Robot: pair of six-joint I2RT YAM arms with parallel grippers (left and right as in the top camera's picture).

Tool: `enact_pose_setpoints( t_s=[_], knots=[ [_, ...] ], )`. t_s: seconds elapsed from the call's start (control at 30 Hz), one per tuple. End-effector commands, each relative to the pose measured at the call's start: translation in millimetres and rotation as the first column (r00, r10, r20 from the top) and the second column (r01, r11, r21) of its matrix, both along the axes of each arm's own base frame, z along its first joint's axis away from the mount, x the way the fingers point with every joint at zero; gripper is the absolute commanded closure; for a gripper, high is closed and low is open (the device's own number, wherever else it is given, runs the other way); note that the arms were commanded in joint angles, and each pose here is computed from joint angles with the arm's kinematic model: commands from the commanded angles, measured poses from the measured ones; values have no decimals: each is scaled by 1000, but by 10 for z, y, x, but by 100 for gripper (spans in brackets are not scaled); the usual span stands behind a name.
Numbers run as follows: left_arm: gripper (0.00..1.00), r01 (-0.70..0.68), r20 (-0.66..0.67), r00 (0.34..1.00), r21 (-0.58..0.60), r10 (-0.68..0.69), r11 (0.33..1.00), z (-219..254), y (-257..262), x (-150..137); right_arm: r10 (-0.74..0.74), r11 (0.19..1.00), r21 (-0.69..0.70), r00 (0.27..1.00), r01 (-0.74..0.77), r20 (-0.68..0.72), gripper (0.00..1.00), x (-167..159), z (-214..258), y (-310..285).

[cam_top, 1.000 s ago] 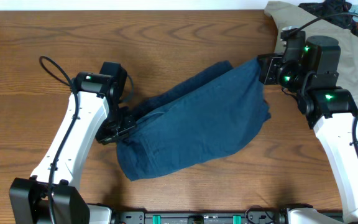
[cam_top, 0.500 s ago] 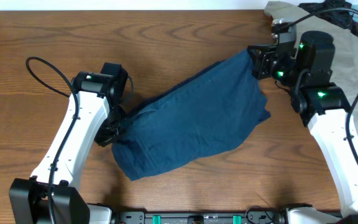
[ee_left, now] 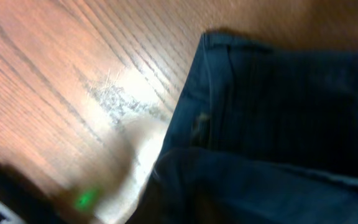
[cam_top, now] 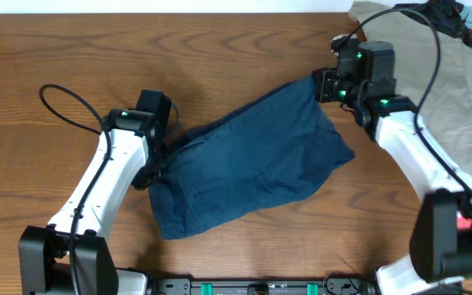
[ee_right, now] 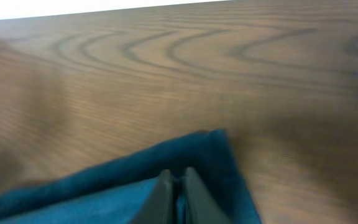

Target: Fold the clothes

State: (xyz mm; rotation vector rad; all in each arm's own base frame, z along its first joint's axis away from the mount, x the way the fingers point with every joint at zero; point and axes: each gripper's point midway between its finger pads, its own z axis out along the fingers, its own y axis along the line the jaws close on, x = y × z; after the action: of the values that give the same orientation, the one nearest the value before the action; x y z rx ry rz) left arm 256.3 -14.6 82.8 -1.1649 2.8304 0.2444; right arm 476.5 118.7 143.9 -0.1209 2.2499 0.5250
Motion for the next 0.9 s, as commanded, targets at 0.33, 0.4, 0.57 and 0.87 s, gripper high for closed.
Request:
enact_pose_setpoints(
  t_s=[0.33, 0.4, 0.57, 0.87],
  knots=[
    [8, -12, -27, 1000, 56, 13, 998, -1, 126, -77, -72, 995, -74, 991, 64, -110, 36, -57, -311, -199],
    [8, -10, -54, 998, 54, 13, 998, 2, 124, -142, -136, 983, -153, 967, 105, -216, 42, -243, -527, -374],
    [8, -10, -93, 996, 41, 14, 999, -51, 106, -246, -222, 949, -298, 892, 105, -393, 54, -658, -934, -630],
    [8, -20, -94, 995, -22, 18, 1000, -158, 0, -265, -211, 947, -318, 821, 39, -530, 54, -966, -1236, -639]
  ],
)
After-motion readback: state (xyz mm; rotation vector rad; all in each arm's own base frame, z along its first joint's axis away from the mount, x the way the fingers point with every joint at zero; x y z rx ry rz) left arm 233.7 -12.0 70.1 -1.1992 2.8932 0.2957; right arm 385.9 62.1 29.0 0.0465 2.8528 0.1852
